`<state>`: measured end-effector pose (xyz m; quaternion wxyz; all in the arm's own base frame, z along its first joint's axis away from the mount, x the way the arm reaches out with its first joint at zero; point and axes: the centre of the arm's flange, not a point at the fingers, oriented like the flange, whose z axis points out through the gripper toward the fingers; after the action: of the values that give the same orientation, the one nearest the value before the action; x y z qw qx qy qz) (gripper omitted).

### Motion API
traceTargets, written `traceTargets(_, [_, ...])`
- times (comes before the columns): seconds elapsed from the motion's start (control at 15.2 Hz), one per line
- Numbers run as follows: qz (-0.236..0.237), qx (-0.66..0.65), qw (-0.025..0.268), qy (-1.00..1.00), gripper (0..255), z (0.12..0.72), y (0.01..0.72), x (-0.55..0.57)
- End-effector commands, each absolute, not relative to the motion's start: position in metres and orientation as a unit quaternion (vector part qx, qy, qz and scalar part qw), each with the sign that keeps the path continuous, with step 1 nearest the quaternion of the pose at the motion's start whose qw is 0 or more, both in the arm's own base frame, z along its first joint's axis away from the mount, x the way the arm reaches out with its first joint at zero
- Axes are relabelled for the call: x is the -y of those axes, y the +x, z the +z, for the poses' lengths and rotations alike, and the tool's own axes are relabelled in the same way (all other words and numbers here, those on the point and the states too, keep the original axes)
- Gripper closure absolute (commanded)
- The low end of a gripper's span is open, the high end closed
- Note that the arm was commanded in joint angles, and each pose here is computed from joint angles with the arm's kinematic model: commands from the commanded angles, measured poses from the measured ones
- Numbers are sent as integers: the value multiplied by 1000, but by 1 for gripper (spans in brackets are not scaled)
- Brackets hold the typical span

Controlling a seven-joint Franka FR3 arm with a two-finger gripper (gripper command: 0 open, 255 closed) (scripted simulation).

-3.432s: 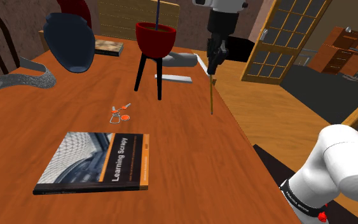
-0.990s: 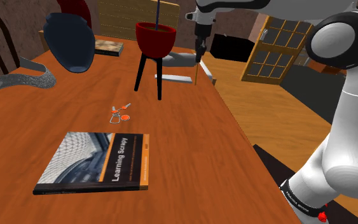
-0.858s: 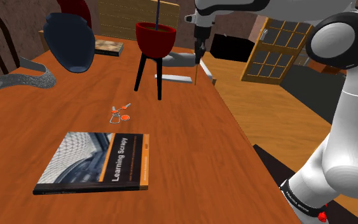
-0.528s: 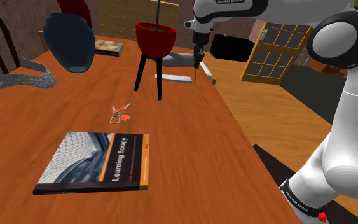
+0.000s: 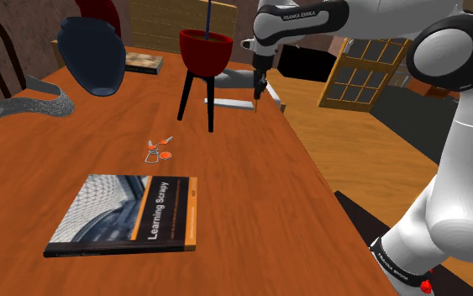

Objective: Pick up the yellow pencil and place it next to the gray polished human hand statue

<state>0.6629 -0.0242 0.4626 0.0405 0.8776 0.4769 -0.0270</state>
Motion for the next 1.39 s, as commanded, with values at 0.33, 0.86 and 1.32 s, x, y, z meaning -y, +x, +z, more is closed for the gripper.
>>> traceTargets(0.33, [-34, -476, 38, 878, 255, 418, 663, 26])
traceTargets(0.86, [-34, -476, 38, 878, 255, 410, 663, 26])
traceTargets(1.32, [-34, -476, 38, 878, 0, 410, 663, 26])
